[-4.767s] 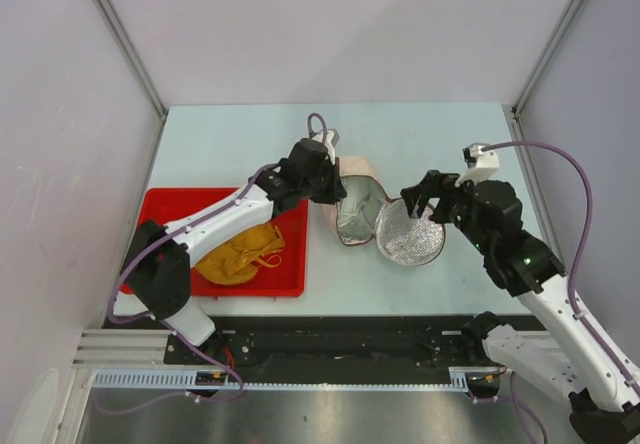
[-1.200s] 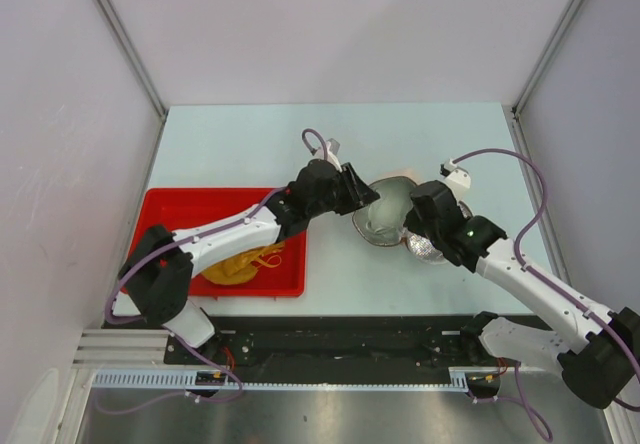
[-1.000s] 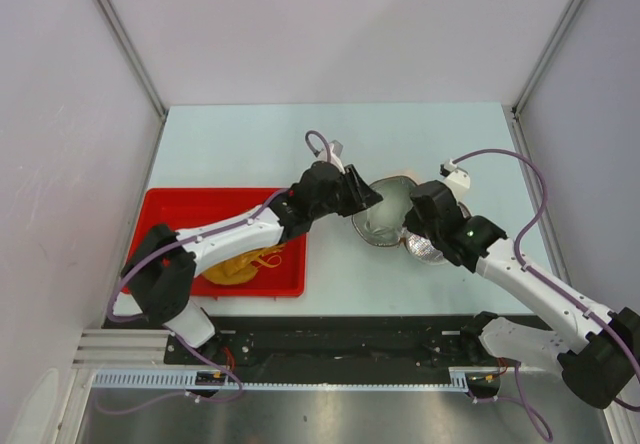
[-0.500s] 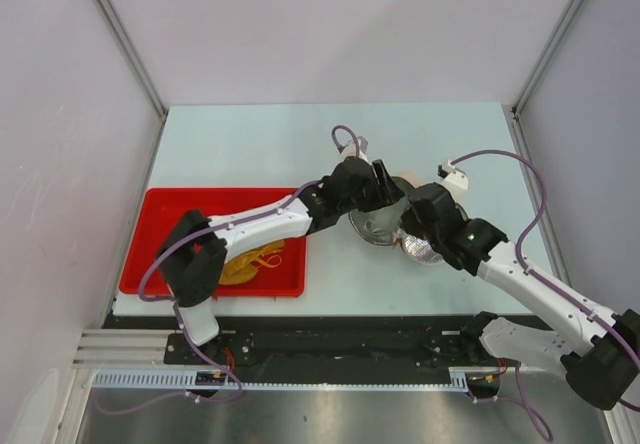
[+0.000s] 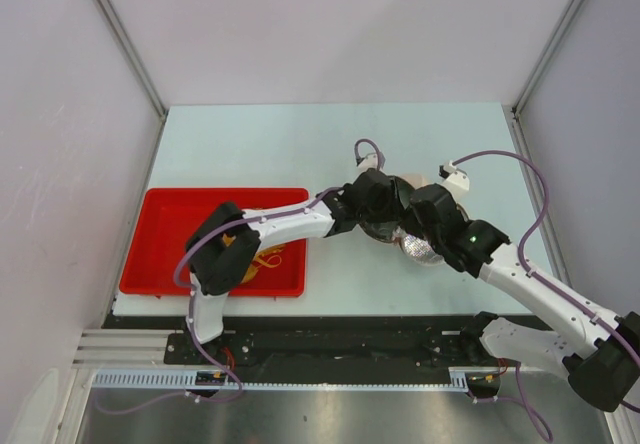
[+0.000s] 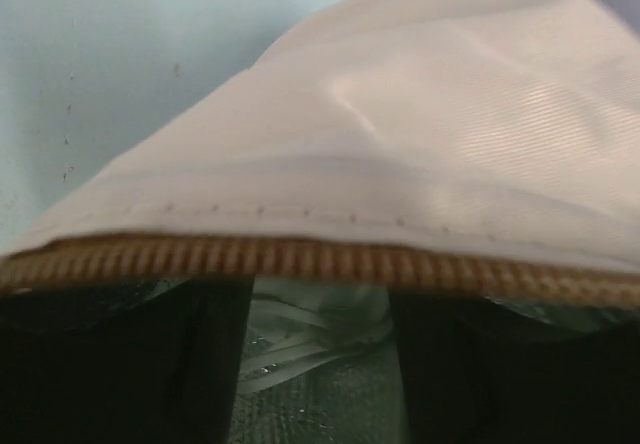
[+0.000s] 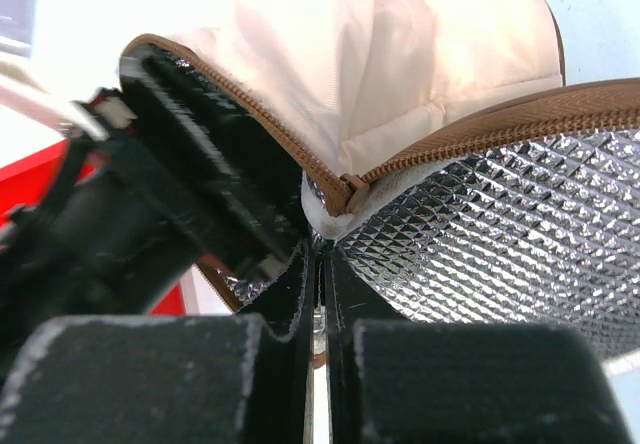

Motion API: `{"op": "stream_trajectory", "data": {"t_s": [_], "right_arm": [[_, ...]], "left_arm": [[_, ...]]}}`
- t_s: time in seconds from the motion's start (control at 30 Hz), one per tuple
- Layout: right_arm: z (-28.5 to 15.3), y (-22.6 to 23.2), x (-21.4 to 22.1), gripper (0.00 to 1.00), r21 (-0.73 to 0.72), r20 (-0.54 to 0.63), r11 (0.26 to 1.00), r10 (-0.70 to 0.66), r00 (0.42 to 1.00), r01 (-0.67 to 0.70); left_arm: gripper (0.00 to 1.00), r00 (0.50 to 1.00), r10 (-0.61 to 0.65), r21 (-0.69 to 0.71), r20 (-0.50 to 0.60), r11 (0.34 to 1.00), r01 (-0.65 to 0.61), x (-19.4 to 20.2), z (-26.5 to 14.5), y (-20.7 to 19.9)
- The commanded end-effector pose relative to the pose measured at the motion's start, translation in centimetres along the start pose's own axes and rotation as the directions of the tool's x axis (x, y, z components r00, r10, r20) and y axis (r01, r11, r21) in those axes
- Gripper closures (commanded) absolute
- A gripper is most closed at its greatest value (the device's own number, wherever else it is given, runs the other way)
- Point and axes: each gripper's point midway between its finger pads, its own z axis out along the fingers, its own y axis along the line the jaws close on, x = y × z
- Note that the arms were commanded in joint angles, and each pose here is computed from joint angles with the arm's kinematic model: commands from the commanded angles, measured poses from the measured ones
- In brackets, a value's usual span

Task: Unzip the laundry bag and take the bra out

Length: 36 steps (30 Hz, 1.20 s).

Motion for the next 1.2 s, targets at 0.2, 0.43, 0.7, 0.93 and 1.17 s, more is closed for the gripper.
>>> {"op": "stream_trajectory", "data": {"t_s": [0.2,0.43,0.7,0.93,1.17], "right_arm": [[-0.7,3.3,-2.0,1.0,-0.116,0.048,0.991,0.079,0.996,-0.073],[-0.5,3.6,-1.5,1.0,-0.124,0.032,0.99,0.078,0.996,-0.074],[-0.4,2.0,-2.1,1.0,-0.076,0.047,0.994,0.087,0.995,-0.083],[1.2,-1.0,-2.0,1.0,-0.008,0.039,0.994,0.108,0.993,-0.107],[2.6,-1.7,-0.8,1.0,-0.003,-0.009,0.99,0.14,0.99,-0.14]], "left_arm": [[0.32,0.997,0.076,0.0,-0.03,0.997,-0.076,1.7,2.1,-0.5],[0.81,0.998,0.042,0.073,-0.048,0.997,-0.039,2.1,2.0,-2.5],[1.0,0.998,0.057,0.218,-0.036,0.975,-0.048,-1.9,-4.0,-5.1],[0.99,0.995,0.1,0.327,-0.009,0.941,-0.092,-4.6,-9.9,-6.4],[1.0,0.982,0.146,0.462,-0.121,0.884,-0.075,-3.3,-13.2,-8.4]]}}
